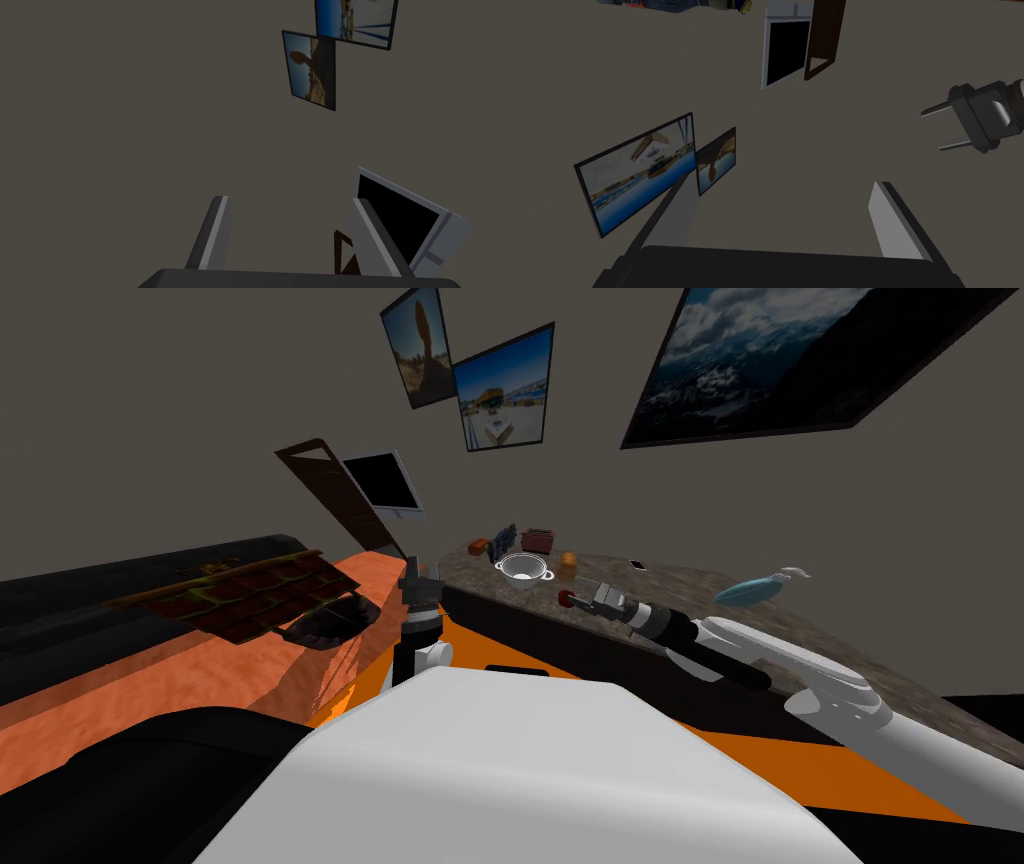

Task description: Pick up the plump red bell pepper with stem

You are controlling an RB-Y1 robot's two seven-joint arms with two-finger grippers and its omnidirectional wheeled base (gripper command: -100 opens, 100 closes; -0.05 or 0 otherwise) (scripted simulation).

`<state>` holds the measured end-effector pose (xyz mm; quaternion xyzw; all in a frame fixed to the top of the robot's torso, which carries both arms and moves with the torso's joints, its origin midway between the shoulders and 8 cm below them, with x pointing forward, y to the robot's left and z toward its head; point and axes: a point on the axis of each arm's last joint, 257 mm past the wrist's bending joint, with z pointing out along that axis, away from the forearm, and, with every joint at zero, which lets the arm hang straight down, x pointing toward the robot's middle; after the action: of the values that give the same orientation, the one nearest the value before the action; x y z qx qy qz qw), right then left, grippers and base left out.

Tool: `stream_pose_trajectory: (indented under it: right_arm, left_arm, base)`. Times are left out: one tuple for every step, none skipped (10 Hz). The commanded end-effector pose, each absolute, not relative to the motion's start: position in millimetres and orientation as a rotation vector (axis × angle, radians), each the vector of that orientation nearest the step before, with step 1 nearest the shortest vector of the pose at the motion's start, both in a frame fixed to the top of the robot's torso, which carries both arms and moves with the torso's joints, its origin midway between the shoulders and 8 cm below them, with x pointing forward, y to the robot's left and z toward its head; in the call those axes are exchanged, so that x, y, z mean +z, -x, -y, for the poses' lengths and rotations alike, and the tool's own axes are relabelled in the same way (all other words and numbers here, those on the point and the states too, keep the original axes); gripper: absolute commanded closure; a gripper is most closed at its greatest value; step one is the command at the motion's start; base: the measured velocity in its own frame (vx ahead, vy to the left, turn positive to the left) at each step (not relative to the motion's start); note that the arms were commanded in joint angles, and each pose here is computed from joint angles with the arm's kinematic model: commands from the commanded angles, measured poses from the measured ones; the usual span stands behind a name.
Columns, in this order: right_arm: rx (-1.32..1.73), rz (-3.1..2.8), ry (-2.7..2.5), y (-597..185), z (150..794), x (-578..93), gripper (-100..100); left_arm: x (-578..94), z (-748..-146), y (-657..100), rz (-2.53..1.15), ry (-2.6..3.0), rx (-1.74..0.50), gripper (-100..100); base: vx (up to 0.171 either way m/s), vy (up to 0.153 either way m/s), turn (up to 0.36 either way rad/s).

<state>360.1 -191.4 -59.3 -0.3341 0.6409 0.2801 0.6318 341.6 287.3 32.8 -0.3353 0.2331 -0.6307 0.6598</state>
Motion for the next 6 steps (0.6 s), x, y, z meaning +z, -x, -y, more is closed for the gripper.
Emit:
stream_pose_trajectory:
  right_arm:
    - [0.615,-1.489,0.817,-360,193,-66,-100]
    - [0.607,-1.499,0.843,-359,193,-68,-100]
    - [0.578,-1.524,0.878,-360,197,-77,-100]
    - [0.567,-1.536,0.910,-359,198,-79,-100]
    - [0.560,-1.544,0.932,-358,198,-81,-100]
    - [0.530,-1.572,0.966,-358,204,-92,-100]
  left_arm:
    - [33,-287,-342,-0.528,0.759,-1.427,0]
    - [33,-287,-342,-0.528,0.759,-1.427,0]
    - [33,-287,-342,-0.528,0.759,-1.427,0]
    - [33,-287,-342,-0.528,0.759,-1.427,0]
    - [33,-287,-342,-0.528,0.759,-1.427,0]
    - [33,-287,-342,-0.528,0.759,-1.427,0]
  base:
    - [-0.013,-0.006,0.094]
    - [0.000,0.000,0.000]
    - [-0.007,0.005,0.155]
    - [-0.009,-0.001,0.105]
    - [0.000,0.000,0.000]
    - [-0.007,0.005,0.122]
